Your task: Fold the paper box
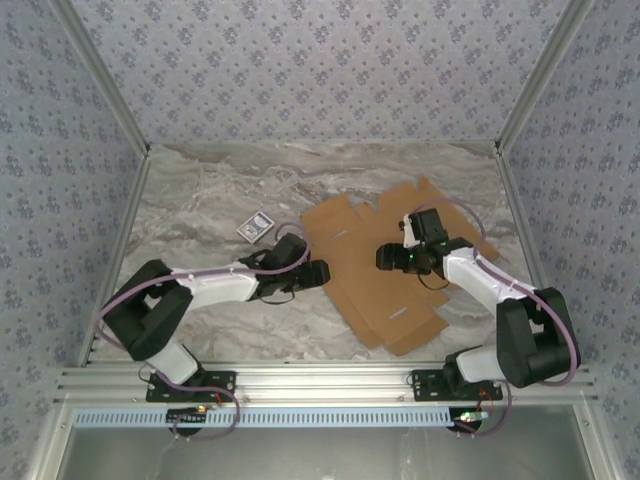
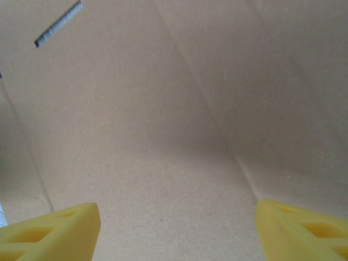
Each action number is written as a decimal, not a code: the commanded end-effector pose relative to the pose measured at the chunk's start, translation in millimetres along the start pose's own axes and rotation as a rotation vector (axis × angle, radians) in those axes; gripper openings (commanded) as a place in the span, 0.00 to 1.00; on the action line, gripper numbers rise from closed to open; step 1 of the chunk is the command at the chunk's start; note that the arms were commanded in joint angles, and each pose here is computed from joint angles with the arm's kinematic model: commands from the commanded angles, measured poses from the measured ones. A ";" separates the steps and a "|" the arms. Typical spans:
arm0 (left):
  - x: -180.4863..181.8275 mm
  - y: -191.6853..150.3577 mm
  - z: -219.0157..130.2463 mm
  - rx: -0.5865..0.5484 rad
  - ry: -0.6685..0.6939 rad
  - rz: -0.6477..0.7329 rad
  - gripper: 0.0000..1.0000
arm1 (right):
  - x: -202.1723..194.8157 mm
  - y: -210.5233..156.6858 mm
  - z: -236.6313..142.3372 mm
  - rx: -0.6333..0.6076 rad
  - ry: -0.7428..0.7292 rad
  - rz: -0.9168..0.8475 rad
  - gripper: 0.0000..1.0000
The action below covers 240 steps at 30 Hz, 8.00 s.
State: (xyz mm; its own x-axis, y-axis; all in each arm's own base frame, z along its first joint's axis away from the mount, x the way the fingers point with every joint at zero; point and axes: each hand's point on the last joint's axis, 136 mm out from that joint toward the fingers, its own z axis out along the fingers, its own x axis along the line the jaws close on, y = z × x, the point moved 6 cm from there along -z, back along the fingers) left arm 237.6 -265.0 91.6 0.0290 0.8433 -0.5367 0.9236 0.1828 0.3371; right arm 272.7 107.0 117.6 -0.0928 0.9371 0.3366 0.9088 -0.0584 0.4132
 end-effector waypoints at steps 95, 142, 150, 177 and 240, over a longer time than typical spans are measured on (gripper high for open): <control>-175.1 184.6 -379.3 -0.709 0.118 1.439 0.00 | 165.5 136.6 -342.2 -0.949 0.125 -1.112 0.83; -230.9 171.0 -332.9 -0.608 0.386 1.920 0.00 | 199.9 168.7 -304.4 -0.762 0.030 -1.457 0.00; -231.8 176.5 -357.2 -0.719 0.314 1.736 0.36 | 183.6 167.2 -322.5 -0.827 0.087 -1.336 0.00; -29.1 185.7 -340.4 -0.620 -0.116 0.880 0.81 | 130.5 164.0 -328.1 -0.793 0.123 -1.108 0.00; -62.8 199.3 -333.2 -0.532 -0.286 1.098 0.00 | 174.7 147.1 -306.2 -0.554 0.331 -1.273 0.47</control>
State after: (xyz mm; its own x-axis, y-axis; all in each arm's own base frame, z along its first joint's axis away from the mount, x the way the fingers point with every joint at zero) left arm 296.5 -110.0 438.9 0.8183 0.5708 0.0681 0.1361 -0.3075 0.9418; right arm 263.8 154.2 501.3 -0.8612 0.3455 -0.3728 -0.1528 0.5236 0.8381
